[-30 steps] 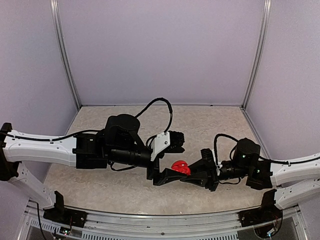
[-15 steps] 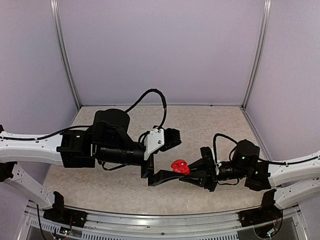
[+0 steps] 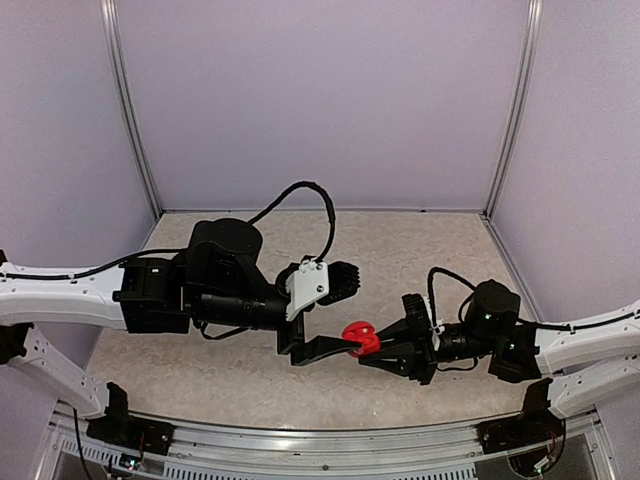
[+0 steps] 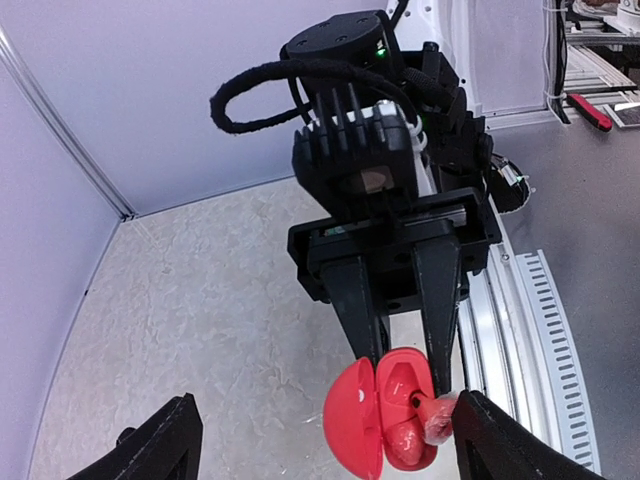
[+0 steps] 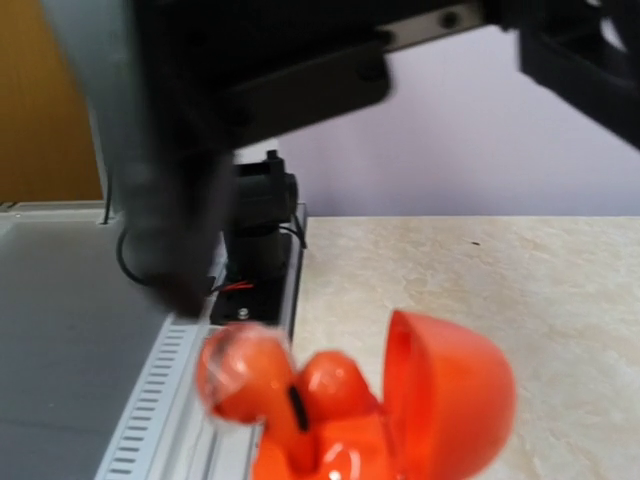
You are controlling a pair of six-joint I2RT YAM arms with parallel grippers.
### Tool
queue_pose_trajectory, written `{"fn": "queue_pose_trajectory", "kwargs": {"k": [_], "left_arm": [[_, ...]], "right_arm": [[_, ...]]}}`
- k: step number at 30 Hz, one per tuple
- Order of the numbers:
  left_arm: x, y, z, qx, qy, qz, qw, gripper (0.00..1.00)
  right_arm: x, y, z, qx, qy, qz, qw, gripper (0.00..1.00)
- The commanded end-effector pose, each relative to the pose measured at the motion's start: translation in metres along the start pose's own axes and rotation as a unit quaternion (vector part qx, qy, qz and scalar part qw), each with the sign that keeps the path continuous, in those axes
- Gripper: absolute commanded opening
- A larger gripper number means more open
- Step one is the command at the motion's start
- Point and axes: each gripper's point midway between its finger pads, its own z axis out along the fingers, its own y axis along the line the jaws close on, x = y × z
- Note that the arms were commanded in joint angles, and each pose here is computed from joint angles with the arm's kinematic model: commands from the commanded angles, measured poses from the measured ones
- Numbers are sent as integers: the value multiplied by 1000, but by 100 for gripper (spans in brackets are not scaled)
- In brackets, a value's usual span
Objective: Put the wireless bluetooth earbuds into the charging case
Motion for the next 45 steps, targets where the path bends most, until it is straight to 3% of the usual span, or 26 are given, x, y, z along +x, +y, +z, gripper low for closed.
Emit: {"fn": "queue_pose_trajectory", "kwargs": {"k": [1,12,27,45], "left_arm": [[3,11,-4,-17,5,3,1000,85],[4,7,1,3,0,6,1000,82],[3,-13,-22,20,-35,36,999,91],[-1,-9,1,17,-25,22,999,84]], "right_arm": [[-6,12,2,-31,-11,-12,999,0],[-6,11,1,-27,-11,-13,999,0],[-6,11,2,-28,-8,-12,1000,0],[-4,11,7,-36,-2,-6,999,0]]}}
